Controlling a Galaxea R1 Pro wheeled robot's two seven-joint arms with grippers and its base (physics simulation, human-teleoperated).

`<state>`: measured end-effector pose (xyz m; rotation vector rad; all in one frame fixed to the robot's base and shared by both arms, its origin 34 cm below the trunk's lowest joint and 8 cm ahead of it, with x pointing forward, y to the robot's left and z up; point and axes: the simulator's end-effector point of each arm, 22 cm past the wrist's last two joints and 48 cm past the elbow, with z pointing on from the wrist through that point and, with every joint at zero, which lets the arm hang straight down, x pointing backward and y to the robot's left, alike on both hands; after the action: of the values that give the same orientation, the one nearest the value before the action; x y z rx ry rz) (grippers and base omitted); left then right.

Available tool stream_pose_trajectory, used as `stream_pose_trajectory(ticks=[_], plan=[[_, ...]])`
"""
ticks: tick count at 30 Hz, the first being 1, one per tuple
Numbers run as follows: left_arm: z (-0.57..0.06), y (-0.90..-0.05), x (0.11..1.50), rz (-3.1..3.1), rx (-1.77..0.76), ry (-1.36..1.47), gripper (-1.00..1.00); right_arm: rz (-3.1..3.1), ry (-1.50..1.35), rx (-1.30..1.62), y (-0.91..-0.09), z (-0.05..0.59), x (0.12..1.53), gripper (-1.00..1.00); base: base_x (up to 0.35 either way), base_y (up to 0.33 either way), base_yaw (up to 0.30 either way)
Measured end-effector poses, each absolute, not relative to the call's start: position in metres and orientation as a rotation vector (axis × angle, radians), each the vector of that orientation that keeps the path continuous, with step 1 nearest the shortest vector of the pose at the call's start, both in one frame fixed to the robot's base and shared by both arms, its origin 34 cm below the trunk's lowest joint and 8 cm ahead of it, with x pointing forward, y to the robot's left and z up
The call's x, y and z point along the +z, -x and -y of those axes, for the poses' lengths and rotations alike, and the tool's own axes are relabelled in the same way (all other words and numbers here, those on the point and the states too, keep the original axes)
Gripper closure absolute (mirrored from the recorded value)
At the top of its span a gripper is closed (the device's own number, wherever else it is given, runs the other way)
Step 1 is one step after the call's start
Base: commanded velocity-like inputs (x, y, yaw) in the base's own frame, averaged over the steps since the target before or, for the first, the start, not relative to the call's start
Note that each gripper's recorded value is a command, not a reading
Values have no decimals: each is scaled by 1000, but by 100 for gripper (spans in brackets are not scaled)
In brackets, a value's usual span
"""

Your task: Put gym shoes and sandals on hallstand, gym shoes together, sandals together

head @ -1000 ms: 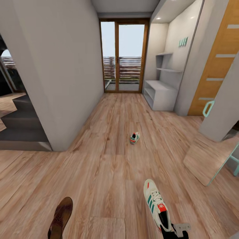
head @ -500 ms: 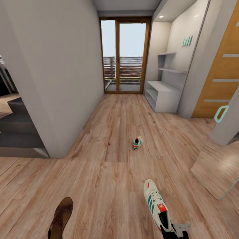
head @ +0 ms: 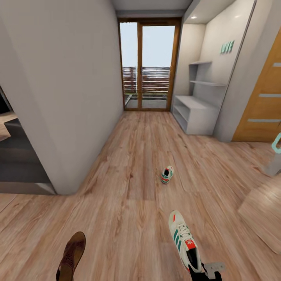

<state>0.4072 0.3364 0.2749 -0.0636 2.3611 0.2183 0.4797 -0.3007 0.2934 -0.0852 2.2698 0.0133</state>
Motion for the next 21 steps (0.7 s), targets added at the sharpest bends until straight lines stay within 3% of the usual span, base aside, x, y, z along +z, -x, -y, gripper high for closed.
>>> stream_pose_trajectory(ticks=[21], plan=[[-336, -407, 275, -2361, 218, 62, 100, -2269, 85, 13, -480, 301, 293, 100, 321, 143, 0]])
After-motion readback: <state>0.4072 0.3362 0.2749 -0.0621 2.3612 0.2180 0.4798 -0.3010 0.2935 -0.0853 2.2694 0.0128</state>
